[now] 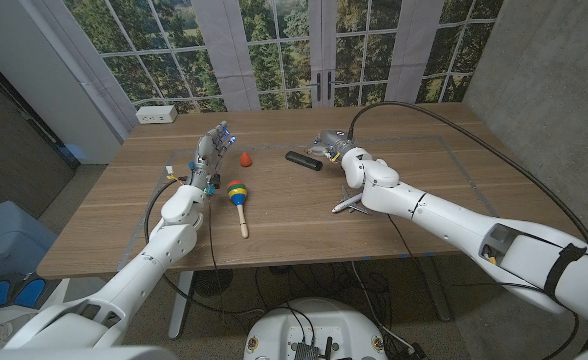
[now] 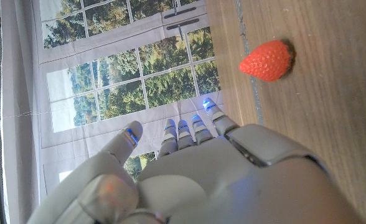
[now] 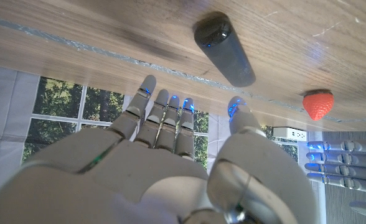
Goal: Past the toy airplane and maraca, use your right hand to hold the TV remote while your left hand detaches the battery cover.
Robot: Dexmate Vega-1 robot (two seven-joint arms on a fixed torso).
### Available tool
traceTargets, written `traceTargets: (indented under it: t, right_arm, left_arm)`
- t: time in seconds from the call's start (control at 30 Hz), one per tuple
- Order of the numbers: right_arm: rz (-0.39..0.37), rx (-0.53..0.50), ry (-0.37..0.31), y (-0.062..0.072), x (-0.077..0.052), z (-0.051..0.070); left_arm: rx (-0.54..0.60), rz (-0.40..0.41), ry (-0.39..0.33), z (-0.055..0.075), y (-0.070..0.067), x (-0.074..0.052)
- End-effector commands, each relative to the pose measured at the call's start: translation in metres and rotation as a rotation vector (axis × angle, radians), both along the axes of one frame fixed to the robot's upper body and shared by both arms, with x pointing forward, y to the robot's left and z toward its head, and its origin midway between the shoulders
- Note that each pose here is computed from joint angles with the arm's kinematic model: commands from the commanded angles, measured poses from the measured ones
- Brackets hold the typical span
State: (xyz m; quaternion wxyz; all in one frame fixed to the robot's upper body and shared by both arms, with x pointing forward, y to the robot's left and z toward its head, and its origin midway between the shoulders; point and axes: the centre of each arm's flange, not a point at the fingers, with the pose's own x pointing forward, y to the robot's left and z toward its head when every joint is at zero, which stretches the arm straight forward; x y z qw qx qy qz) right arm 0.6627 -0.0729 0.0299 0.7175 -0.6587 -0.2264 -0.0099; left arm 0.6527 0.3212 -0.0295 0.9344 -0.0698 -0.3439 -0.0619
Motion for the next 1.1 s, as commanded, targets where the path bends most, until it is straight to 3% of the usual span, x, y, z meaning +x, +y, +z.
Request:
traceTargets:
  t: [0.03,0.37,1.1]
  right_arm:
    - [-0.043,-0.045,-0.006,0.008,0.008,-0.005]
    - [-0.038,-0.060,0.028,0.013,0.015,-0.011]
    - [-0.077,-0.121,-0.006,0.020,0.024,-0.026]
  left_arm:
    - [0.005,0.001,0.005,0.003,0.003,0.003]
    - [0.012,-0.001,0.008,0.005,0.005,0.005]
    - [0.019,-0.007,0.008,0.011,0.006,0.012]
